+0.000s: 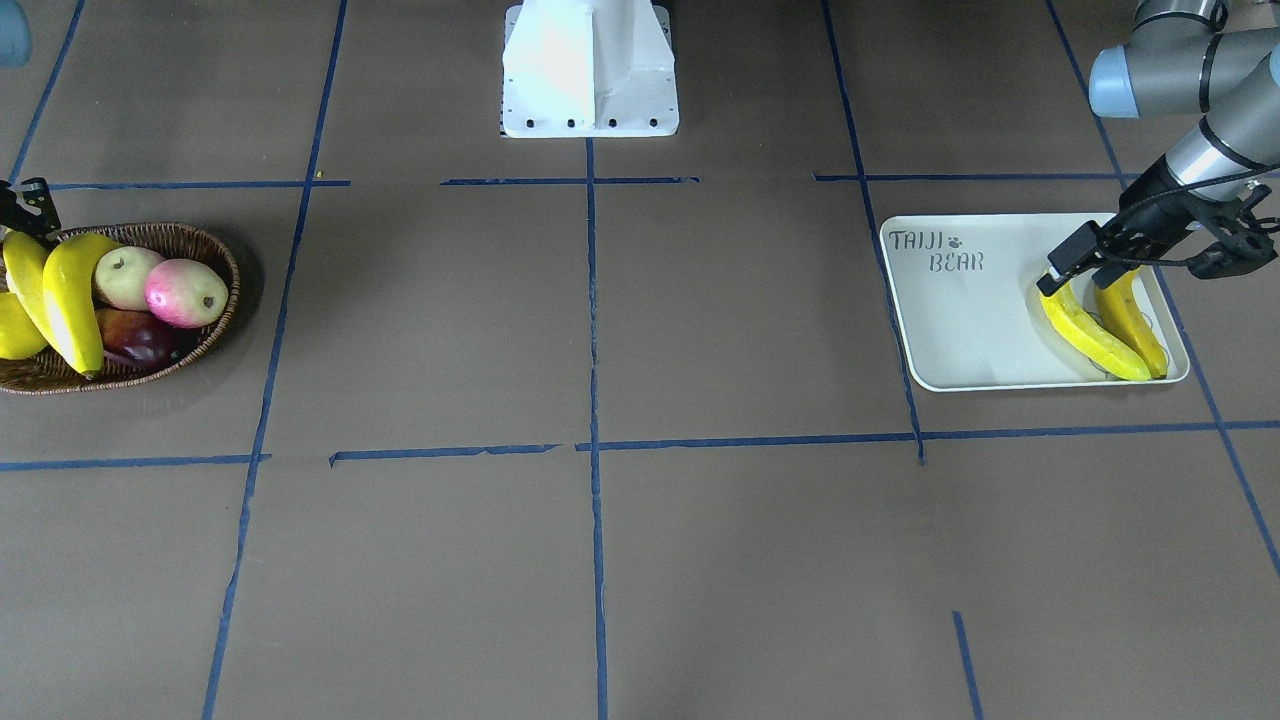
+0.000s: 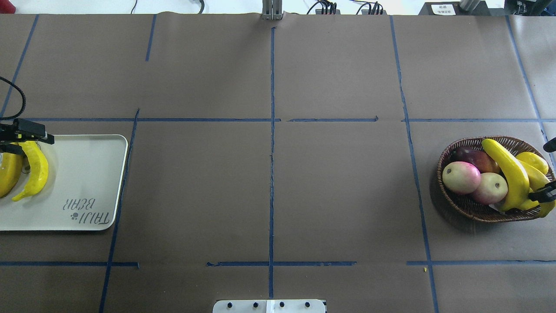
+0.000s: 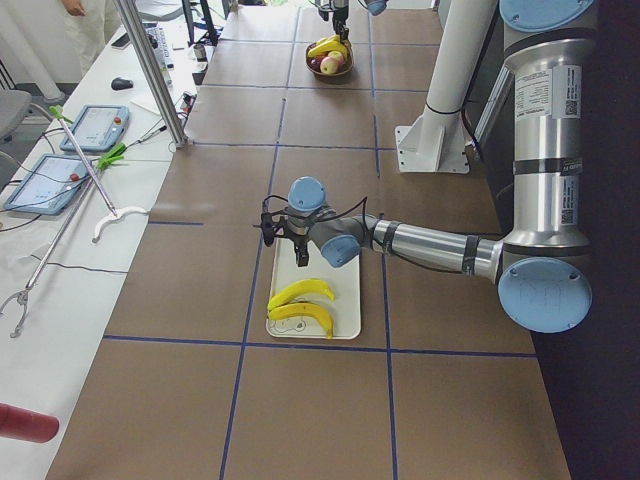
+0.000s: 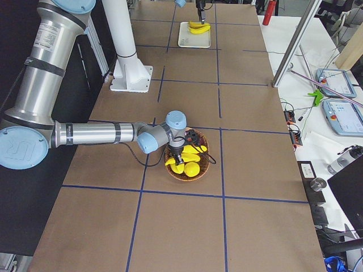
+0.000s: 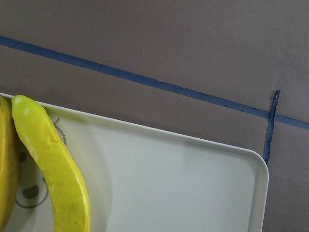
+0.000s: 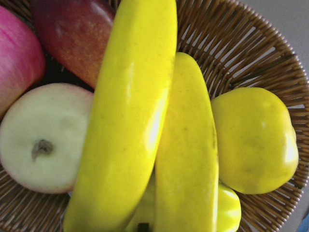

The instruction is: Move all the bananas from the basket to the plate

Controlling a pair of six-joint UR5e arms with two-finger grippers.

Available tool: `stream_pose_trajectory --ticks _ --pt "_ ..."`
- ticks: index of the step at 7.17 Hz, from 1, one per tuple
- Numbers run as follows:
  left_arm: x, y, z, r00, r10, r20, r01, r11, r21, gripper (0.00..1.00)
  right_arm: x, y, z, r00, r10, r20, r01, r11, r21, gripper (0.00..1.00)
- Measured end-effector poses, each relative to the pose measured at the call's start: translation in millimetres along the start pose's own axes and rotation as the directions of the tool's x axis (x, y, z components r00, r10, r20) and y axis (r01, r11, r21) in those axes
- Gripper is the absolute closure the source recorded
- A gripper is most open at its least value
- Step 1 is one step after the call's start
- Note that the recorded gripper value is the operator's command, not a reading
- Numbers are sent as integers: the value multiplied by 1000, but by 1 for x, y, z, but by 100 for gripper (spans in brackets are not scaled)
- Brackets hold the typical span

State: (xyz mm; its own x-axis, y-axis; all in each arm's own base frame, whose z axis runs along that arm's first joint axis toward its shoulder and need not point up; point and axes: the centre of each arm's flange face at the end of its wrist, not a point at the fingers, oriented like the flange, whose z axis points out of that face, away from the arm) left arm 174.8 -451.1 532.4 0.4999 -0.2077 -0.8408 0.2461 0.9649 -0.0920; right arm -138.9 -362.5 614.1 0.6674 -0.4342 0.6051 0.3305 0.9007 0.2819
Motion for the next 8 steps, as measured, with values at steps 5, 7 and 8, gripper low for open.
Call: stream_pose_trajectory --ticks 5,7,8 --pt "1 1 0 1000 0 -5 0 1000 -2 0 7 -3 -54 999 30 -16 -28 993 110 98" --pt "3 1 -1 1000 3 -9 -3 1000 -1 0 9 -7 -81 999 46 -16 -43 986 161 97" --pt "4 1 -2 1000 13 -17 -13 1000 2 0 6 -13 -87 999 46 -11 -44 984 173 97"
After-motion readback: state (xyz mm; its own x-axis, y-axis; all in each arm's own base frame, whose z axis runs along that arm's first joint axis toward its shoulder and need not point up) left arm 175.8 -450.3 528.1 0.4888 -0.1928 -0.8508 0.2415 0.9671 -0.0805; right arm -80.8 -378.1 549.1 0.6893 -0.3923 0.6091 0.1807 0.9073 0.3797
